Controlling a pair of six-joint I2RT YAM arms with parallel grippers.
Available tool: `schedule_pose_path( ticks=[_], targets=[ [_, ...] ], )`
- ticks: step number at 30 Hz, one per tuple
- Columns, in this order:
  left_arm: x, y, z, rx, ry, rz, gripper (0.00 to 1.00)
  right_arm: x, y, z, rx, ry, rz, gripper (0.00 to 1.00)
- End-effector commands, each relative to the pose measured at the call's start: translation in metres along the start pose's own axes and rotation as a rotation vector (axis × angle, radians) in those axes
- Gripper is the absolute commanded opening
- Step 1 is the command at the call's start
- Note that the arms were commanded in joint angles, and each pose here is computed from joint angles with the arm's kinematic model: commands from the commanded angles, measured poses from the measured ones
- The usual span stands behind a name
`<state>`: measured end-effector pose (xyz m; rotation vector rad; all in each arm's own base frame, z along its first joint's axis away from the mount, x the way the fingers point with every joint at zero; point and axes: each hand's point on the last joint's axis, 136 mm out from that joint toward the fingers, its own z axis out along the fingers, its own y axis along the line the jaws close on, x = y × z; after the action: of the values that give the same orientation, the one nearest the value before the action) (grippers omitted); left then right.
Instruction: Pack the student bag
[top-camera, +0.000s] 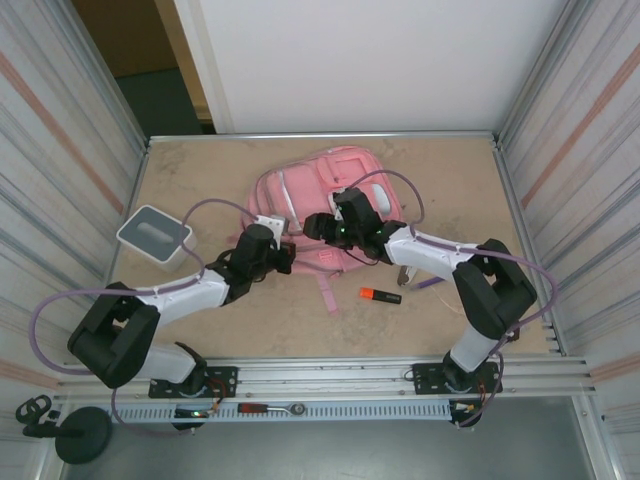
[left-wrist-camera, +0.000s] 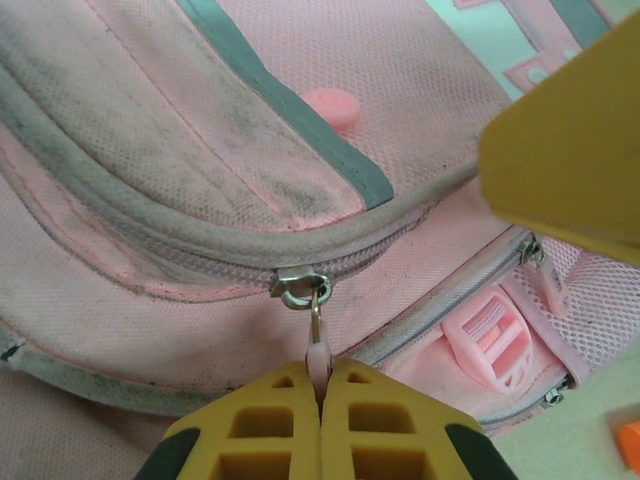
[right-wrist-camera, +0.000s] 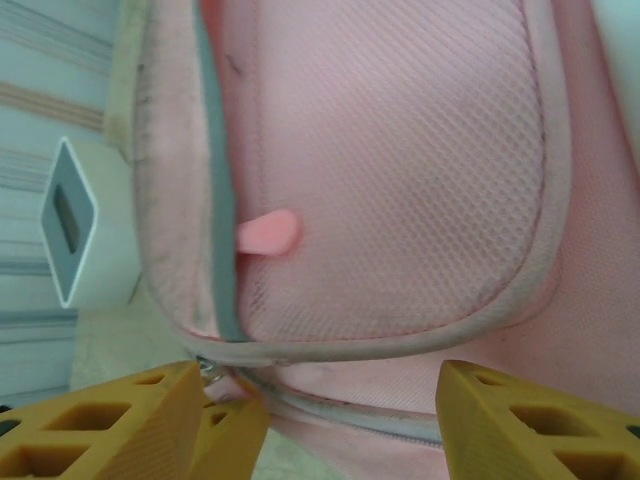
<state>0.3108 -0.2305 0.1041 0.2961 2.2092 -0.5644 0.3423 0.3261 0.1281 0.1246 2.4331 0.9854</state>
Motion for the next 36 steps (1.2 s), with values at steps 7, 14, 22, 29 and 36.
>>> schedule_pose_path(
  ticks=[7,14,22,29,36],
  targets=[
    [-0.021,-0.039,0.002,0.120,0.001,0.018,0.00,-0.026,-0.016,0.012,-0.037,-0.018,0.178,0.61],
    [-0.014,-0.027,0.007,0.034,0.074,0.064,0.00,-0.042,-0.049,0.002,0.040,-0.045,0.176,0.19],
    [-0.019,0.008,-0.003,-0.172,0.129,0.172,0.00,-0.052,-0.069,-0.018,0.060,0.023,0.071,0.00],
    [-0.021,0.027,-0.008,-0.242,0.153,0.245,0.00,-0.069,-0.083,-0.039,0.045,0.108,0.009,0.00],
    [-0.022,-0.028,0.000,0.027,0.135,0.279,0.00,-0.086,-0.087,-0.049,0.077,0.159,-0.016,0.03]
  ],
)
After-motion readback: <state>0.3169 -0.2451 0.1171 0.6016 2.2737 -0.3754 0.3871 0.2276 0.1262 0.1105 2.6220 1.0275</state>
